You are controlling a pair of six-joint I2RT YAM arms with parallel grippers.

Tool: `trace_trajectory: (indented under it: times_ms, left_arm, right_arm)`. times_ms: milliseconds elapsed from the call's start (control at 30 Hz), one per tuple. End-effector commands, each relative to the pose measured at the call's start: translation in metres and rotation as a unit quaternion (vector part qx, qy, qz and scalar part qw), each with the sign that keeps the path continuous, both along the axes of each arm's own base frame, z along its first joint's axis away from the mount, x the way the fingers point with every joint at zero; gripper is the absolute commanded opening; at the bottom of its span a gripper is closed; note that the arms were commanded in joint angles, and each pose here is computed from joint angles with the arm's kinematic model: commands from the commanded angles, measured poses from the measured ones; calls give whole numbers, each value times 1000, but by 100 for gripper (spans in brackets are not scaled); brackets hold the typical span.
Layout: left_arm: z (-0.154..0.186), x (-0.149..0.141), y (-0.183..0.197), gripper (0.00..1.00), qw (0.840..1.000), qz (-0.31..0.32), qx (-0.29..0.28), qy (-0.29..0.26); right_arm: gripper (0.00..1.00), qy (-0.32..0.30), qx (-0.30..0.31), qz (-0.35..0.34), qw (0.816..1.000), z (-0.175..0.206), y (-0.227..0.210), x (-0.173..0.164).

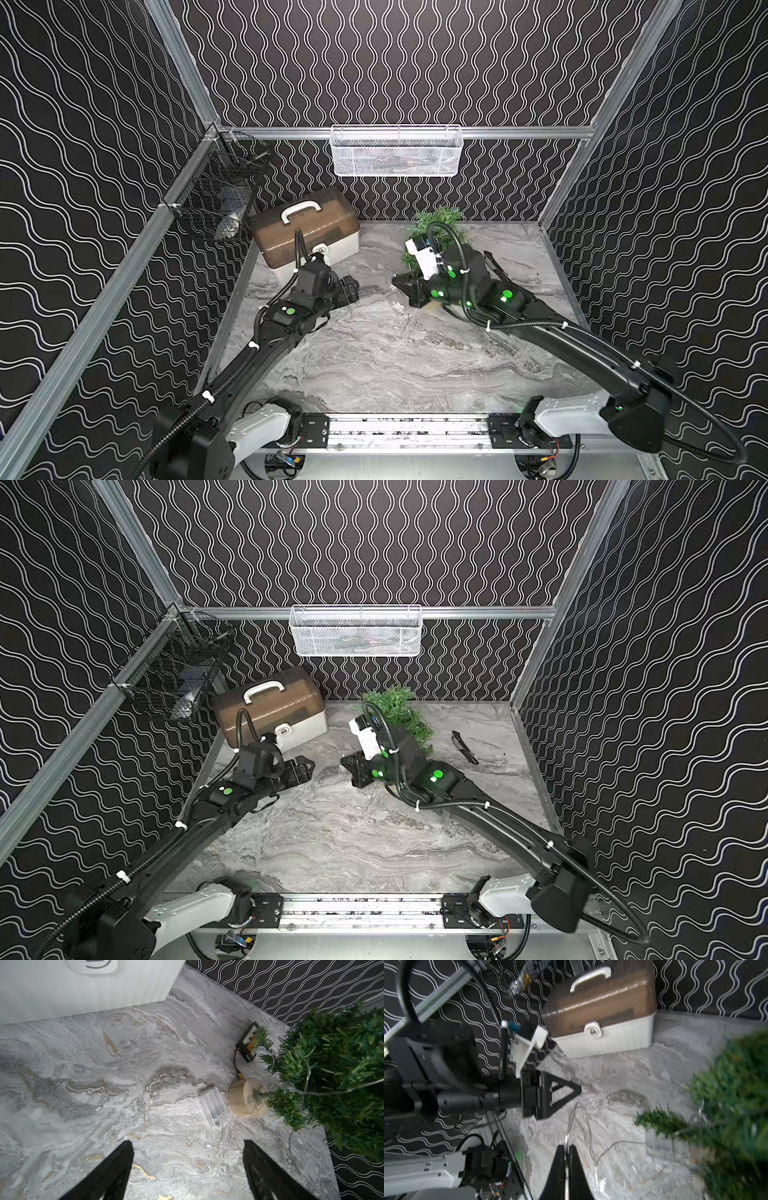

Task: Remove string lights from the small christmas tree
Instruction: Remove the light string from the Christmas tree.

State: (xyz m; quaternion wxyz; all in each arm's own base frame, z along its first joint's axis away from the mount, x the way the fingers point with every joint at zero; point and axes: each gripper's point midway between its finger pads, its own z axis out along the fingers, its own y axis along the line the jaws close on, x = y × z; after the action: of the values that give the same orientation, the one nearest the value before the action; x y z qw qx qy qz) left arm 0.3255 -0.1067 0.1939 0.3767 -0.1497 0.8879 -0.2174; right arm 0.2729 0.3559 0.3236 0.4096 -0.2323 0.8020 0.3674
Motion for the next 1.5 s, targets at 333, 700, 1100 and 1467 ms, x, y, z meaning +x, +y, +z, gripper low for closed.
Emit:
trace_trajectory:
  times_ms: [333, 700, 1100, 1467]
  left_arm:
    - [2, -2, -5, 86, 1000, -12, -27, 0]
    - [2, 2, -16, 84, 998, -30, -54, -17]
    - [13, 15, -31, 83, 997, -40, -60, -40]
    - [23, 27, -36, 84, 996, -44, -58, -52]
  right_arm:
    - [0, -99, -7, 2, 995, 86, 86, 95]
    - [0, -145, 34, -51, 987, 105, 68, 175]
    - [0, -186, 162, -64, 967, 169, 47, 205]
    - [0, -216, 135, -57, 965, 178, 48, 184]
